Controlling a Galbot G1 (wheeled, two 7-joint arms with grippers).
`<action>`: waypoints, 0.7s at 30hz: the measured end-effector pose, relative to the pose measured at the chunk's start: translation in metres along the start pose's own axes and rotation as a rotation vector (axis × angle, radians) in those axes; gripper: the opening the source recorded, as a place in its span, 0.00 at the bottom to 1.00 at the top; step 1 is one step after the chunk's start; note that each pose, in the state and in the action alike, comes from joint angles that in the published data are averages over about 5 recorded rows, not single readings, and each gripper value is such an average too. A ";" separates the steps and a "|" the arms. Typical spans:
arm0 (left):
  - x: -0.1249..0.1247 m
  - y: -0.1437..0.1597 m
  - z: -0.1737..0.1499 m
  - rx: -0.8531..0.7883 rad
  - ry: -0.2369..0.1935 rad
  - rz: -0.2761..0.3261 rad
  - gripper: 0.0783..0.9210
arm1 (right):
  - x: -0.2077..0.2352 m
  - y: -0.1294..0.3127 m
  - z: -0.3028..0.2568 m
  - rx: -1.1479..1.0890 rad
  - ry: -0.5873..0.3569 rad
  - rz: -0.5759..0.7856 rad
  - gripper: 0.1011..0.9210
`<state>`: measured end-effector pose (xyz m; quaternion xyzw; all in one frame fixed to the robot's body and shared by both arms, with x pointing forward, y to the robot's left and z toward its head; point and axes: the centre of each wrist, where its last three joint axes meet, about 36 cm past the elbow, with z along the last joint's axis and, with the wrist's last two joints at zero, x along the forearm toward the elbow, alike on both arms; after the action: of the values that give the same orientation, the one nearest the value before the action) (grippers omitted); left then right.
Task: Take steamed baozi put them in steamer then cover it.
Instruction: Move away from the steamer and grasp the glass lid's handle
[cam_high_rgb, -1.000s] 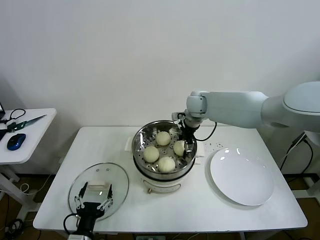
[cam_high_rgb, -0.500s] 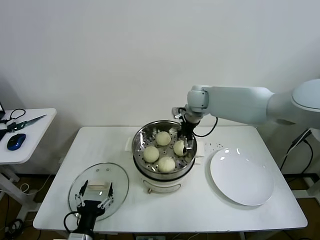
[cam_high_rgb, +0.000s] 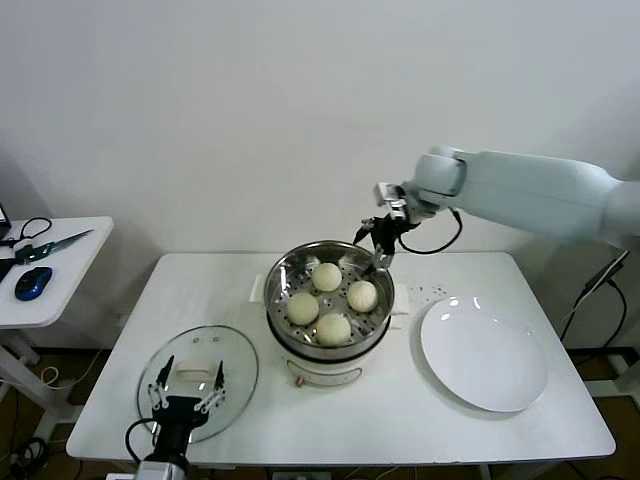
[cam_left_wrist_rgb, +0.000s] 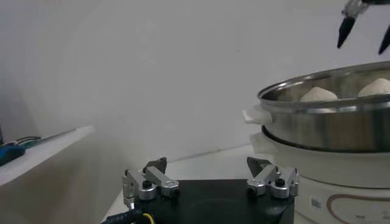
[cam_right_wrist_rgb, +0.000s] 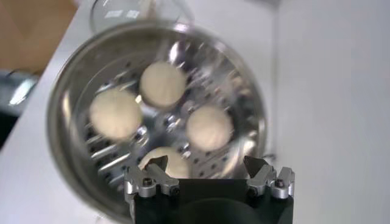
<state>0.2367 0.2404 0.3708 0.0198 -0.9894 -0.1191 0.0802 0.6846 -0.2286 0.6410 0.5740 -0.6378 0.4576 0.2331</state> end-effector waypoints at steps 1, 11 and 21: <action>-0.001 0.001 0.000 -0.003 -0.001 -0.002 0.88 | 0.001 0.006 0.008 -0.009 -0.034 0.029 0.88; -0.007 0.005 -0.005 -0.039 -0.019 -0.011 0.88 | -0.011 0.074 0.088 -0.175 -0.357 0.356 0.88; -0.013 0.010 -0.011 -0.089 -0.043 -0.023 0.88 | -0.029 0.147 0.136 -0.384 -0.565 0.613 0.88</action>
<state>0.2510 0.2486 0.3823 0.0251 -0.9844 -0.1641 0.0586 0.5833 -0.3410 0.5066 0.4075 -0.8899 0.2047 0.0060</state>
